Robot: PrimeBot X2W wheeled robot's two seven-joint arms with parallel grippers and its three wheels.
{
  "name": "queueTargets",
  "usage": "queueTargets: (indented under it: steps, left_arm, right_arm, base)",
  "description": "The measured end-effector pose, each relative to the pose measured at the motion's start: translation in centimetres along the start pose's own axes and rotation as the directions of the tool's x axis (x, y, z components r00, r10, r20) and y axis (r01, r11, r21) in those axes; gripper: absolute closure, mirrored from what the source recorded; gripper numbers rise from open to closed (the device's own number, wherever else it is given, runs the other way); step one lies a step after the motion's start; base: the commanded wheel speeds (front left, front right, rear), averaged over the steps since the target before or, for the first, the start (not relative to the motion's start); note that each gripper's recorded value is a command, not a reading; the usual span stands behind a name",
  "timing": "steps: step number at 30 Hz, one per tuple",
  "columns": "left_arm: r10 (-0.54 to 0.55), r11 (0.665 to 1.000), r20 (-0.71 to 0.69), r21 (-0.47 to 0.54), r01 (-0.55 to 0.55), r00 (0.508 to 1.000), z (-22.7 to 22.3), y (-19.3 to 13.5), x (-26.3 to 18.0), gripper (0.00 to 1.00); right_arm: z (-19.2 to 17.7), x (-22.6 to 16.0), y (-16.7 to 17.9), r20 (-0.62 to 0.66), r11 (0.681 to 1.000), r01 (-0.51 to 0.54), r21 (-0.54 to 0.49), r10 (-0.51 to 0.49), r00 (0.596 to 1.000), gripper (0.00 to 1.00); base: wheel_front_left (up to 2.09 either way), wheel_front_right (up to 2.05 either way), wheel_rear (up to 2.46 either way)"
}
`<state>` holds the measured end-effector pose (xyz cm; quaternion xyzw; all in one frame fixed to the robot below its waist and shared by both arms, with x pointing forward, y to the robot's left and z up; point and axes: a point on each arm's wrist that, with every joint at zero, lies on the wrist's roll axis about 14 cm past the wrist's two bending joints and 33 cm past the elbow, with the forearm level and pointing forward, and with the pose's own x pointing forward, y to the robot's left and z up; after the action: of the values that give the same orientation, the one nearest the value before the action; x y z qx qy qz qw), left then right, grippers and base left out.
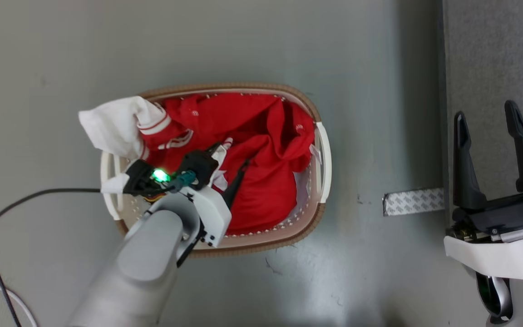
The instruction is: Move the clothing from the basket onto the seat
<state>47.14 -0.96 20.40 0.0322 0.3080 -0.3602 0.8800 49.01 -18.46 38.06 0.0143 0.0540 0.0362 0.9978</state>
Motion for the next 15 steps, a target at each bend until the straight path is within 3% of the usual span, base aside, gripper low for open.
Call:
queueTargets:
  steps: [15]
  left_arm:
    - [-0.087, 0.996, -0.202, -0.040, 0.081, 0.976, -7.4, -1.2, 3.2, 0.00]
  right_arm:
    - [-3.6, -0.4, -0.8, -0.087, 1.000, 0.012, -0.020, -0.013, 0.996, 0.00]
  base:
    - [0.00, 0.00, 0.00]
